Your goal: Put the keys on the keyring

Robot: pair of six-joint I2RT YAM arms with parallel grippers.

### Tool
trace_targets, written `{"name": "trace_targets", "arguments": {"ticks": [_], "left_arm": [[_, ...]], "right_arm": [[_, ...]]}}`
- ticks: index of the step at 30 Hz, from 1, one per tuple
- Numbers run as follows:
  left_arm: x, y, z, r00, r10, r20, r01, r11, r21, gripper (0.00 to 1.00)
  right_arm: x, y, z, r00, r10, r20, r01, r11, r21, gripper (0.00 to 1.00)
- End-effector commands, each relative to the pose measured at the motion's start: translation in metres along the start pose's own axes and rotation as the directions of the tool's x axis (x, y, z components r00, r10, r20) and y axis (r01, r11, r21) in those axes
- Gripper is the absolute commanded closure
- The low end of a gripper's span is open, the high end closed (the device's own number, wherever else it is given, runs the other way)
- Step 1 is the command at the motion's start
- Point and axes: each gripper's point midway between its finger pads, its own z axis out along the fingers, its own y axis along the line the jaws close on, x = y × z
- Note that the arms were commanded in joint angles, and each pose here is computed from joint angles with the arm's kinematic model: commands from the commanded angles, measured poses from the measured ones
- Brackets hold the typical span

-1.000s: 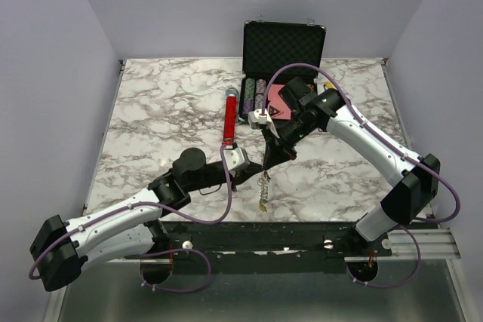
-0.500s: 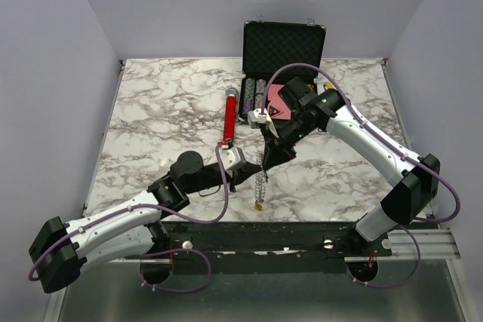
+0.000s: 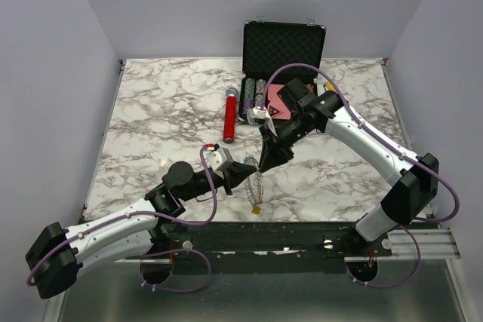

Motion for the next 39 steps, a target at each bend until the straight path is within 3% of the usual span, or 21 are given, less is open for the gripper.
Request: {"name": "trace_targets", "arguments": {"ticks": [1,7,13,25,27,30,32,39], "left_arm": [[-0.035,0.001,-0.001,0.991,0.000,0.133,0.003,1.000,-0.020,1.00],[-0.037,0.003,-0.001,0.989,-0.008,0.147,0.012,1.000,-0.029,1.00],[-0.037,0.003,-0.002,0.988,-0.011,0.152,0.016,0.999,-0.031,1.00],[-0.033,0.000,-0.005,0.988,-0.020,0.151,0.023,1.000,-0.017,1.00],[-0.032,0.001,-0.007,0.988,-0.020,0.154,0.024,0.999,-0.023,1.00],[-0.028,0.002,-0.008,0.989,-0.018,0.144,0.022,0.999,-0.028,1.00],[-0.027,0.002,-0.009,0.990,-0.018,0.143,0.023,0.999,-0.031,1.00],[-0.031,0.000,-0.011,0.988,-0.016,0.155,0.021,0.999,-0.025,1.00]], "right_arm": [[0.000,0.000,0.006,0.999,0.039,0.031,-0.038,0.999,-0.028,0.76],[-0.002,-0.002,0.007,0.998,0.044,0.037,-0.043,0.999,-0.027,0.76],[-0.004,0.000,0.008,0.997,0.057,0.049,-0.055,0.997,-0.045,1.00],[0.001,-0.002,0.005,1.000,0.018,0.021,-0.018,0.999,-0.027,1.00],[-0.001,0.002,0.004,1.000,0.009,0.026,-0.008,0.999,-0.039,0.96],[-0.005,0.009,0.000,0.999,-0.031,0.040,0.034,0.998,-0.060,0.68],[-0.007,0.009,-0.004,0.998,-0.041,0.043,0.043,0.997,-0.056,0.58],[-0.002,-0.009,-0.006,1.000,-0.001,0.022,0.000,1.000,0.020,0.57]]}}
